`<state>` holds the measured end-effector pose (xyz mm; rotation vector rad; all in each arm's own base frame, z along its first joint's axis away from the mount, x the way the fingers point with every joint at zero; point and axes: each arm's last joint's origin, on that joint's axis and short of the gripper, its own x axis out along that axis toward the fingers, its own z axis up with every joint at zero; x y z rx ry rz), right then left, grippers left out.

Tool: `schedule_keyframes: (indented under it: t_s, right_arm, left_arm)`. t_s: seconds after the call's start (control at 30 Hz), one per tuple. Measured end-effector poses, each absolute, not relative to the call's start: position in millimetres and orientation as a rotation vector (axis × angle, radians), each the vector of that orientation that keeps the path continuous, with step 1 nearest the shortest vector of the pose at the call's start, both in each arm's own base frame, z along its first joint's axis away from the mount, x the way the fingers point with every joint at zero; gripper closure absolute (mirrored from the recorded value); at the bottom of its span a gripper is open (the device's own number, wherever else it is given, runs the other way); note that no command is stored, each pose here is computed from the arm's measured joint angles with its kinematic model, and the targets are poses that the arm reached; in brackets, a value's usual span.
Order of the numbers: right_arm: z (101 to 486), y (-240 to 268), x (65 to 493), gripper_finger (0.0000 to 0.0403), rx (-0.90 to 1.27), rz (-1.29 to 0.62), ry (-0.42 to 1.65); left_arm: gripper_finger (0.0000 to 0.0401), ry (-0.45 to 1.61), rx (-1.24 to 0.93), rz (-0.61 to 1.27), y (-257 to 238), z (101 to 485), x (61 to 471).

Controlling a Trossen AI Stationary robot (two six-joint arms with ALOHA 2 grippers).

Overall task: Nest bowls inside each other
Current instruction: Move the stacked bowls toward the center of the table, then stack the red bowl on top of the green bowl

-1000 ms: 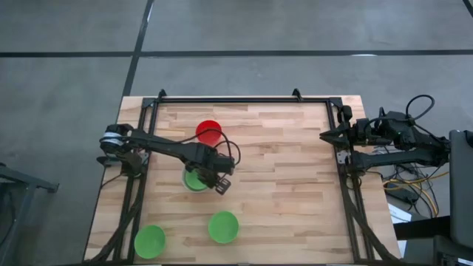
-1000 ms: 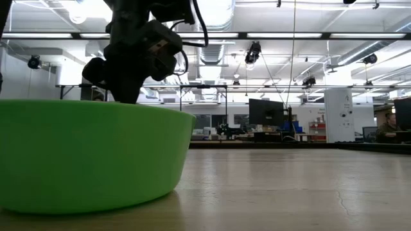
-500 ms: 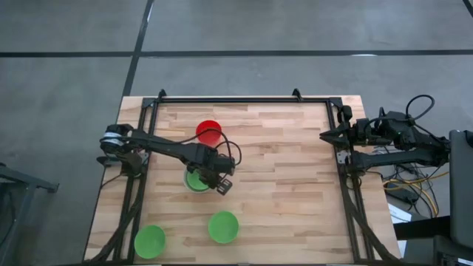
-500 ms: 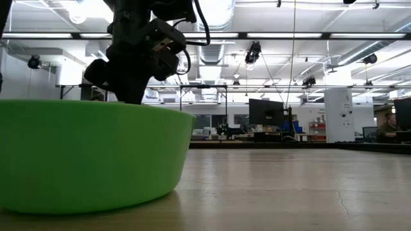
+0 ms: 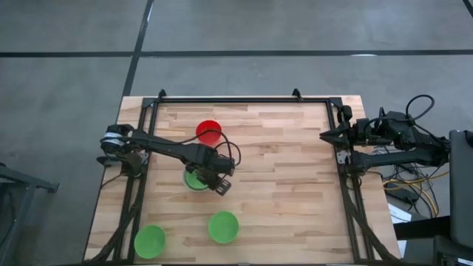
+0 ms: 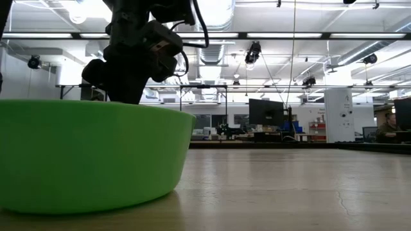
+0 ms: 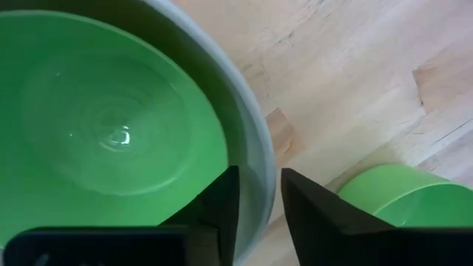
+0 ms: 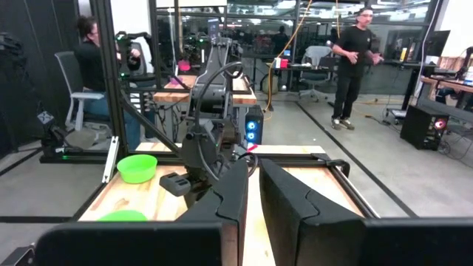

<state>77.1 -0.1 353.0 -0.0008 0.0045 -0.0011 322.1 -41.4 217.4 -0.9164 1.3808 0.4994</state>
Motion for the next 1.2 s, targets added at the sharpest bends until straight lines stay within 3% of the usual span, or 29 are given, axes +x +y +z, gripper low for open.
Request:
schedule_keyframes:
  t_s: [0.4, 1.2]
  right_arm:
    - [353.0, 0.0, 77.2, 0.0369, -0.001, -0.001, 0.005]
    - [353.0, 0.0, 77.1, 0.0369, -0.001, -0.001, 0.005]
  left_arm:
    - [0.0223, 1.39, -0.919, 0.495, -41.5, 218.9, 320.8]
    - [0.022, 1.287, -0.751, 0.542, -30.5, 263.5, 326.3]
